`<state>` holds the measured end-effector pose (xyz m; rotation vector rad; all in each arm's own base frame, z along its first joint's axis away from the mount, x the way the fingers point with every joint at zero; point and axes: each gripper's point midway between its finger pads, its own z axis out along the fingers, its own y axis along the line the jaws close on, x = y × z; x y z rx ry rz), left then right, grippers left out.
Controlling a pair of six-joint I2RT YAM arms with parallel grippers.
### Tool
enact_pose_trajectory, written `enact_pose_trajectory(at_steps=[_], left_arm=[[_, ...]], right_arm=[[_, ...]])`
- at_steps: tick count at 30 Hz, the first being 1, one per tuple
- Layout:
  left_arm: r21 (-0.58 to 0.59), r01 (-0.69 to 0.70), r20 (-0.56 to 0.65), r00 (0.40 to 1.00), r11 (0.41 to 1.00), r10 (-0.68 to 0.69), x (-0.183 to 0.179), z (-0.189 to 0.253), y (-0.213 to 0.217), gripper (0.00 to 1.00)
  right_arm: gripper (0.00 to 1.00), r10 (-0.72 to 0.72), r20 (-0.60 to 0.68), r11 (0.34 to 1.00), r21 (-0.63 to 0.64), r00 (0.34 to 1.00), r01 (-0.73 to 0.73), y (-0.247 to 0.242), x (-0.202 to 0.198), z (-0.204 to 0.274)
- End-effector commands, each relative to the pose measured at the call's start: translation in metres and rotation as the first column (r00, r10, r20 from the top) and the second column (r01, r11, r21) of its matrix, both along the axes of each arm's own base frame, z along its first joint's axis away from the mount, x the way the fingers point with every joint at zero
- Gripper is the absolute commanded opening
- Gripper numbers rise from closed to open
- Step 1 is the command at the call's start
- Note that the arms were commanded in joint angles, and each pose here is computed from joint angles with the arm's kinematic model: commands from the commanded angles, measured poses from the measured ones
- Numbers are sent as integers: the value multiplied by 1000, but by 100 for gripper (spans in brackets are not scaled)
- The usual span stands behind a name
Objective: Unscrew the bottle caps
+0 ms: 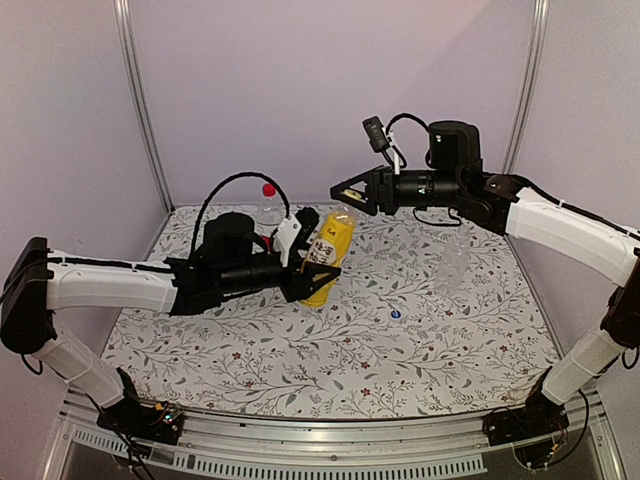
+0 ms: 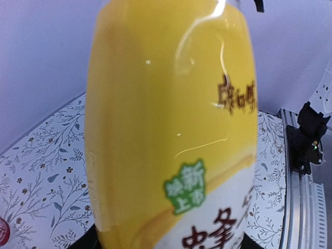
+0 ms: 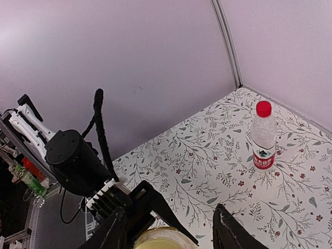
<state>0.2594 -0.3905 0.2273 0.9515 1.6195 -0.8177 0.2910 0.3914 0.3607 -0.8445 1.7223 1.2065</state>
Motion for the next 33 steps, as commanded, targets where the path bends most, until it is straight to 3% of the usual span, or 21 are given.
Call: enact_pose_trajectory(at_steps=[1, 7, 16, 23, 27, 31, 33], left_arm=[[-31, -10, 17, 1000, 999, 11, -1, 9, 4, 48], [-27, -12, 13, 1000, 1000, 12, -1, 8, 4, 48], [-33, -16, 15, 1000, 999, 16, 0, 10, 5, 48], [-32, -18, 11, 1000, 999, 19, 0, 9, 5, 48], [-30, -18, 10, 1000, 999, 18, 0, 8, 5, 48], [-35, -14, 5, 1000, 999, 14, -1, 9, 5, 48], [-46, 10, -2, 1000, 999, -10, -5, 11, 3, 47]], right_arm=[[52, 2, 31, 999, 36, 1000, -3, -2, -6, 17], [40, 8, 36, 999, 38, 999, -9, -3, -9, 17], [40, 28, 21, 999, 38, 999, -28, -2, -13, 10], [32, 33, 20, 999, 39, 999, -34, -1, -14, 10], [21, 31, 27, 999, 43, 999, -33, -2, -14, 12], [2, 38, 29, 998, 42, 999, -39, -2, -15, 11], [0, 73, 53, 996, 41, 996, -75, -1, -21, 12]])
